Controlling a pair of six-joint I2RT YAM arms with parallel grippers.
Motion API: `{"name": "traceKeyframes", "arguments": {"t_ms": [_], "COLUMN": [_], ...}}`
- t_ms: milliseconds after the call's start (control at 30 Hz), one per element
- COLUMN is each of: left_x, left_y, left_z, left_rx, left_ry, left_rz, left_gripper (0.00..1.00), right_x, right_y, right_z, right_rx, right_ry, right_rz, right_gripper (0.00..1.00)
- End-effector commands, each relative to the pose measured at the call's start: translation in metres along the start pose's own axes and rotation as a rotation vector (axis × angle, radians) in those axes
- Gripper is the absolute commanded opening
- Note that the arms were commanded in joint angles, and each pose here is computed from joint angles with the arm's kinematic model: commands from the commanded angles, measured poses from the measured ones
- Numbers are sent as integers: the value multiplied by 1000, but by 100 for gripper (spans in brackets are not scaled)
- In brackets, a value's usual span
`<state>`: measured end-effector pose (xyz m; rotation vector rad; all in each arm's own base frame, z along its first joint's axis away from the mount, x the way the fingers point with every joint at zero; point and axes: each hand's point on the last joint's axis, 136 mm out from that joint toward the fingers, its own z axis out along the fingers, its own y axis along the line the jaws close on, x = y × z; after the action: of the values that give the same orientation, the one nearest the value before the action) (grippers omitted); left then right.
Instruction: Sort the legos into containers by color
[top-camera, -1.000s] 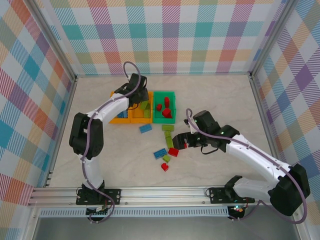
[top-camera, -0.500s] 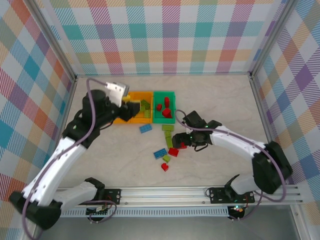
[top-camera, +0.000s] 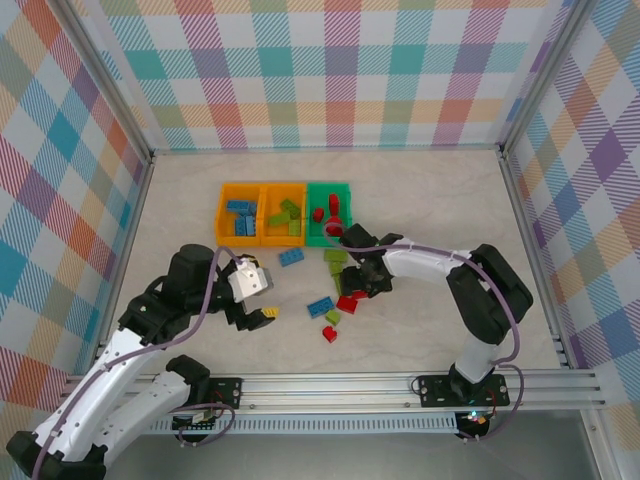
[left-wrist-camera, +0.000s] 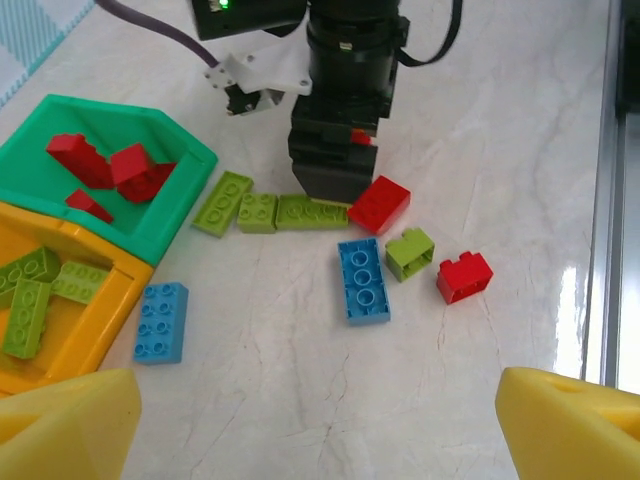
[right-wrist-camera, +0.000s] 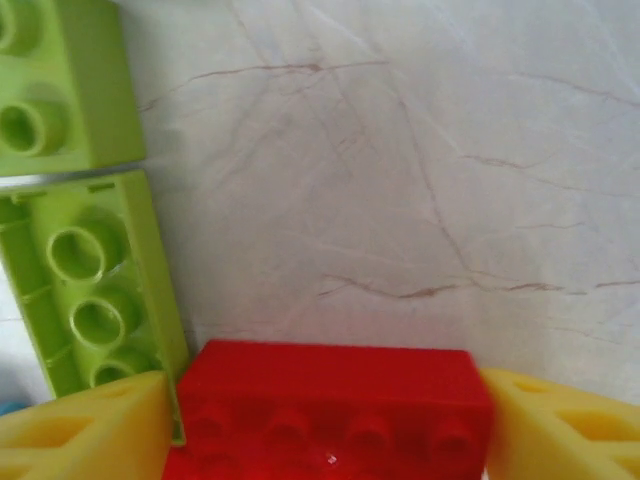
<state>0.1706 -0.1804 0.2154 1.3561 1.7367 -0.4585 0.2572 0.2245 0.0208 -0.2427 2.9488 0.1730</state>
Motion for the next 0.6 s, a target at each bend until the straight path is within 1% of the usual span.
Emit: {"name": "traceKeyframes", "arguments": {"t_ms": [0,67,133,233,300,333,367,433,500,533,567], "left_x": [-4,-2,-1,-1,-1,-1,0,2,3,4,5], "left_y": [-6,-7,-7,-7,-6,-6,-6,-5,-5,-5,-5], "left_z": [6,9,11,14,14,14,15,16,17,17,17], "left_rx": [51,65,72,76,72,70,67,62,60,60,60], "left_ry": [-24,-15,-14,-20,-26,-27,-27,-24,-18,-15,-14], "left_rz": [71,63,60,57,59,59,58,55,53,52,51], "left_gripper": [93,94,95,95,96,96,96,96,96,96,96], "right_x": [-3,-1,1,2,2,0,-2,-6,-8,-8,-8], "right_y": [-8,-10,-12,-10,-10,-9,-7,-4,-3,-4,-4], "right_z": [-3,-1,1,2,0,-3,-8,-17,-26,-28,-30], "right_rx": [43,53,64,54,52,46,33,3,-13,-13,-16], "right_ry": [-22,-20,-8,-4,-7,-14,-31,-65,-89,-93,-97], "right_rz": [23,17,15,17,20,20,18,14,18,19,16], "right_gripper": [66,63,62,56,55,56,59,68,80,81,80]}}
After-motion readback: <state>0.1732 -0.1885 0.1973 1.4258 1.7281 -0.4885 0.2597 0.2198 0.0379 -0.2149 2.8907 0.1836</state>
